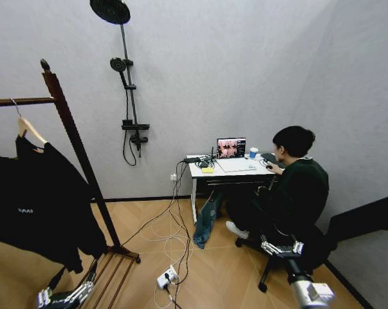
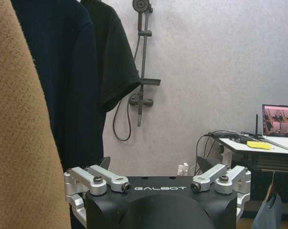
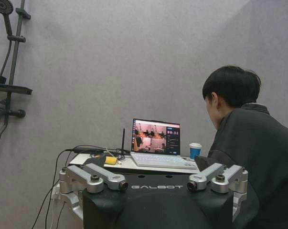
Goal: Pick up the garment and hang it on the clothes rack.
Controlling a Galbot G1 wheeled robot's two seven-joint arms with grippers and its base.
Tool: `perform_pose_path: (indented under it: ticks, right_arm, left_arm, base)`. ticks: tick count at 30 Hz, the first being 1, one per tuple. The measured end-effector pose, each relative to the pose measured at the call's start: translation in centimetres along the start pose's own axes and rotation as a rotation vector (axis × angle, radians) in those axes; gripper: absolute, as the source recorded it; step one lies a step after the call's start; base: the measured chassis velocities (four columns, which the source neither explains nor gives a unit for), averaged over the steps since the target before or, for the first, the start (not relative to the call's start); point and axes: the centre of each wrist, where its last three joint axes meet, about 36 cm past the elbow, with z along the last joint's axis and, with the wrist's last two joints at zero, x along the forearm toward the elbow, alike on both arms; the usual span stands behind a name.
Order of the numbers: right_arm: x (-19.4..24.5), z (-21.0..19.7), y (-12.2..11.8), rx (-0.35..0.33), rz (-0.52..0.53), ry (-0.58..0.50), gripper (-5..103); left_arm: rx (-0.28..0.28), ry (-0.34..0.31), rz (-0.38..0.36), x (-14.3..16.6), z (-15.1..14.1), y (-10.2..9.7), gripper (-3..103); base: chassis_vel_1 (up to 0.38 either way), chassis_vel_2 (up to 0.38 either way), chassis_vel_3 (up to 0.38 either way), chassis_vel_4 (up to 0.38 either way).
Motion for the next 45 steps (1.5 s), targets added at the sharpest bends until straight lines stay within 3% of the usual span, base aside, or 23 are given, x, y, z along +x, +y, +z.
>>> perform_pose_path:
  ticks: [20,45]
  right_arm:
    - [0.0,0.0,-0.01,0.0,0.0,0.0,100]
    - [0.01,0.01,-0.02,0.001,0.0,0.0,100]
  left_arm:
    - [0.0,0.0,0.0,0.0,0.0,0.0,100]
    - [0.0,0.0,0.001,0.0,0.0,0.0,100]
  base:
    - [0.049,-0.05,-0.045,0.05]
    - [0.312,-0.31,-0.296,0.301]
